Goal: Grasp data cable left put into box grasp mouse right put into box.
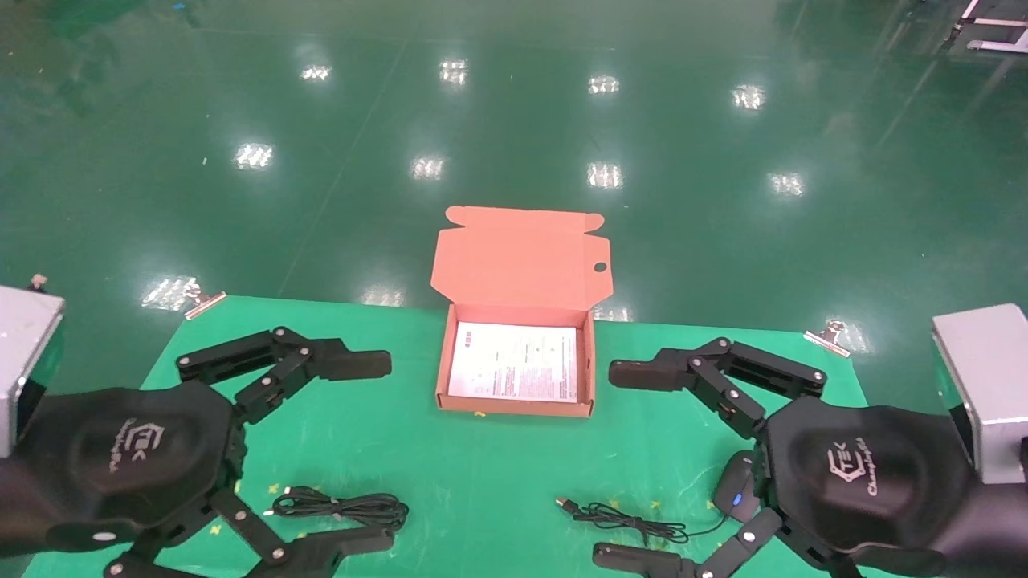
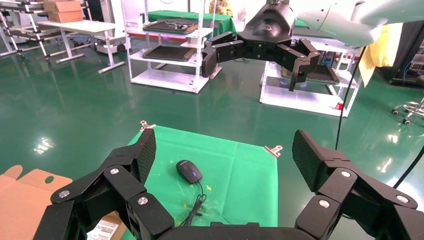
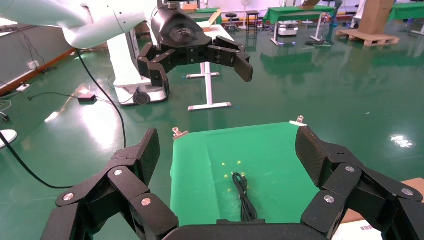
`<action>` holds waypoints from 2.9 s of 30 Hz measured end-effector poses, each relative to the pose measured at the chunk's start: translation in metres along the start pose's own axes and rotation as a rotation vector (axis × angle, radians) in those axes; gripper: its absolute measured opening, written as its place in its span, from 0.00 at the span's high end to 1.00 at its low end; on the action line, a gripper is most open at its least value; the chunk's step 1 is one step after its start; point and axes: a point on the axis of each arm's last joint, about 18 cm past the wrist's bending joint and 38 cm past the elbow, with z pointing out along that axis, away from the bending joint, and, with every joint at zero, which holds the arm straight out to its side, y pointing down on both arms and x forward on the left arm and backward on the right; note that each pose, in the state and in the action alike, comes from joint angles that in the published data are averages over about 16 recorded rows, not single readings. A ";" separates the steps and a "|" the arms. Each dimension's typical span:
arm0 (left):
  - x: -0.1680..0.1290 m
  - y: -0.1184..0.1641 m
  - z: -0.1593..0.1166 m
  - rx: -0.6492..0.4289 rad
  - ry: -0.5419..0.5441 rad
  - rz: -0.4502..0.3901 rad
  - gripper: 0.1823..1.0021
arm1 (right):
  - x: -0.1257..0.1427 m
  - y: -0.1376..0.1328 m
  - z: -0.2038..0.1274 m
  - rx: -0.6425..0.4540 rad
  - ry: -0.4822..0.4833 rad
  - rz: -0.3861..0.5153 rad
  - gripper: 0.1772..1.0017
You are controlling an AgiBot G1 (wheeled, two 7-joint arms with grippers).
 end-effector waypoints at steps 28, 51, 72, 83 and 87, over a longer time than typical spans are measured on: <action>-0.014 0.059 0.037 -0.488 0.128 -0.007 0.00 | 0.022 0.041 0.006 -0.553 -0.105 -0.336 0.00; -0.062 0.137 0.054 -1.071 0.077 0.241 0.00 | 0.055 0.118 0.042 -0.994 -0.305 -0.624 0.00; -0.090 0.214 0.067 -1.229 -0.077 0.155 0.00 | 0.074 0.212 0.057 -1.266 -0.077 -0.549 0.00; -0.109 0.237 0.062 -1.207 -0.131 0.045 0.00 | 0.081 0.235 0.073 -1.230 -0.001 -0.360 0.00; -0.114 0.241 0.061 -1.196 -0.143 0.022 0.00 | 0.085 0.242 0.077 -1.221 0.011 -0.329 0.00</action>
